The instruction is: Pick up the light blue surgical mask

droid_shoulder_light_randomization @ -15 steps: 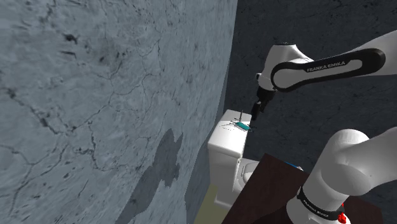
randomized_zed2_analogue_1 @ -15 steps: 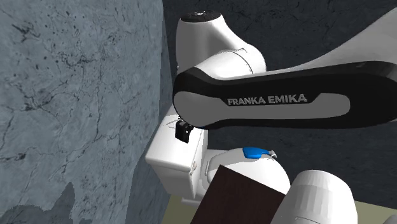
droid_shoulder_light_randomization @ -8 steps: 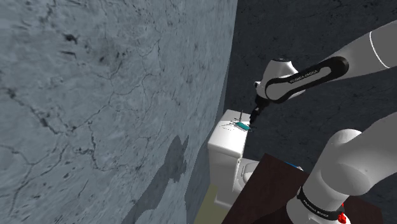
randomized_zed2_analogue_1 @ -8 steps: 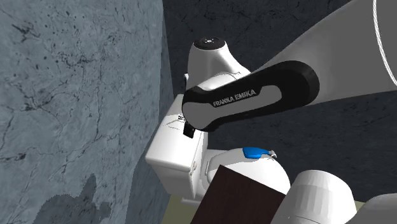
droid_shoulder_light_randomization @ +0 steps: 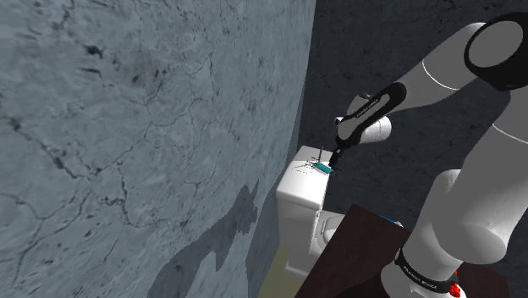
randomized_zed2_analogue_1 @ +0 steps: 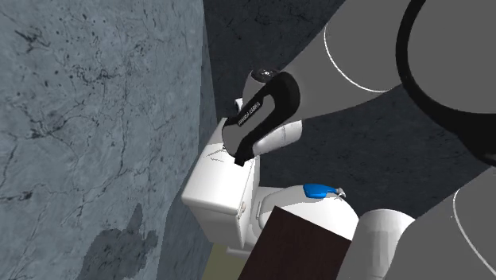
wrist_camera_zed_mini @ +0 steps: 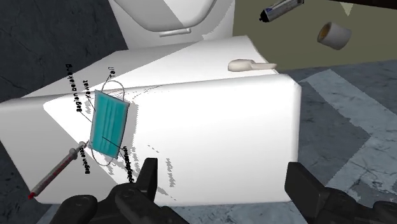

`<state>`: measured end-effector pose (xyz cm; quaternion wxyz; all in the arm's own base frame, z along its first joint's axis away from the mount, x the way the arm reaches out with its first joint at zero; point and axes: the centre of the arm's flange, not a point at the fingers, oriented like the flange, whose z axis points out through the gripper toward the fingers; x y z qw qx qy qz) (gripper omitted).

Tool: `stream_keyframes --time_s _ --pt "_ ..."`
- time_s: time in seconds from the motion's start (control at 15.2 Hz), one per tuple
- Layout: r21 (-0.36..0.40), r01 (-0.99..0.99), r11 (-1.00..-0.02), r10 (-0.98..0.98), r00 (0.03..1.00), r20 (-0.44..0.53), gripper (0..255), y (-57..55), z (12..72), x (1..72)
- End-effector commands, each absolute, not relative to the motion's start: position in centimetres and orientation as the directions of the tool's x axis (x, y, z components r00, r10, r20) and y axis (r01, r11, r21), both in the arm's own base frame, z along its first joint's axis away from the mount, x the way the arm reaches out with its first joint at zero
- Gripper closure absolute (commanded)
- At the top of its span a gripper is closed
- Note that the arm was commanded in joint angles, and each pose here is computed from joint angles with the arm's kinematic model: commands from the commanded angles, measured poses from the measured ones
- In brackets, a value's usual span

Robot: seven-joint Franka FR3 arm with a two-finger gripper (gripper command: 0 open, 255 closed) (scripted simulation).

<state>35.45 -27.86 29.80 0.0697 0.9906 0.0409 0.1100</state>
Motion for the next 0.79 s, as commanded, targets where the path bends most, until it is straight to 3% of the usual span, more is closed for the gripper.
stream_keyframes --time_s 0.0,0.73 --pt "0.166 0.076 -0.983 0.114 0.967 0.229 0 -29.7 28.2 36.2" --pt "0.235 0.141 -0.962 0.209 0.932 0.297 0 -39.4 19.8 41.5"
